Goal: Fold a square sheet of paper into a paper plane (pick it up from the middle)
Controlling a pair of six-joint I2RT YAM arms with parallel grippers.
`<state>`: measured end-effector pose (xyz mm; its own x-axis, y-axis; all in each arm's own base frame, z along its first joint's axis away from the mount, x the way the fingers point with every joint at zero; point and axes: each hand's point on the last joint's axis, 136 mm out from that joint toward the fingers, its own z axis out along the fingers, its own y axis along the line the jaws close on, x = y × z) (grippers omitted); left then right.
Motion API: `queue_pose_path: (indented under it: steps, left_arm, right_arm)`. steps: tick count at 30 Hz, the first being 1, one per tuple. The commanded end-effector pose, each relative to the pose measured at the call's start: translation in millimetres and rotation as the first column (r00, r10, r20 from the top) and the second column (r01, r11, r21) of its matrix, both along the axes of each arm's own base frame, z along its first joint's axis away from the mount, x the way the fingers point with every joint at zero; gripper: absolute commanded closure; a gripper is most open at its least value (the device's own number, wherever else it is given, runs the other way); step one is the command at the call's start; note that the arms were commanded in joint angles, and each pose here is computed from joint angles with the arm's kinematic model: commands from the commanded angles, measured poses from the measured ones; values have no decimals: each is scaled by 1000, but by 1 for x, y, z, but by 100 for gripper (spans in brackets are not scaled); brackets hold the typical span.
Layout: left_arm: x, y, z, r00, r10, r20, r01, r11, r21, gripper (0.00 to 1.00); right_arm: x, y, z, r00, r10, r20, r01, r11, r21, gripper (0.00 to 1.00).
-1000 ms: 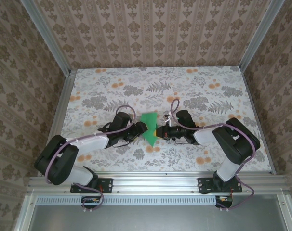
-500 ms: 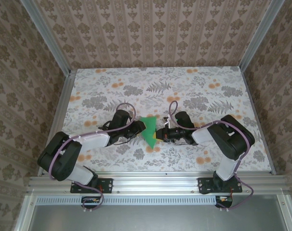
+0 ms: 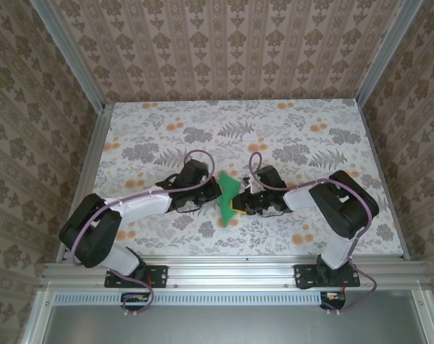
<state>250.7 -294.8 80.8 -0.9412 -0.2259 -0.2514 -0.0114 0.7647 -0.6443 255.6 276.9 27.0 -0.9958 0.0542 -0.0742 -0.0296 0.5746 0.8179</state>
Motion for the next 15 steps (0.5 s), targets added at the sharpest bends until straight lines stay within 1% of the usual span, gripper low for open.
queue_pose_path:
  steps: [1,2,3,5,10,12,13,15]
  left_arm:
    - [-4,17,-13,1000,9,19,-13,976,216,100]
    - [-4,18,-13,1000,12,27,-18,970,243,100]
    - [-5,17,-13,999,6,33,-14,966,260,100]
    - [-5,16,-10,999,5,53,-21,953,303,100]
    - [-7,11,-8,997,-13,79,-18,923,385,100]
    - [-9,7,-10,997,-17,74,-14,920,393,100]
    - [-10,5,-11,997,-19,71,-10,921,390,100]
    - [-12,-1,-11,997,-26,69,-2,924,383,100]
  right_arm:
    - [-8,-26,-6,1000,3,8,-1,981,-193,67]
    - [-7,-34,-6,1000,-10,13,13,970,-244,62]
    - [-9,-41,-8,1000,-17,13,20,957,-288,61]
    - [-12,-54,-3,999,-32,24,38,936,-351,53]
    - [-11,-73,19,990,-82,111,120,911,-395,45]
    - [-11,-72,24,988,-87,127,130,914,-384,49]
    - [-8,-68,38,983,-91,161,142,929,-342,52]
    - [-7,-54,47,982,-84,169,126,958,-256,66]
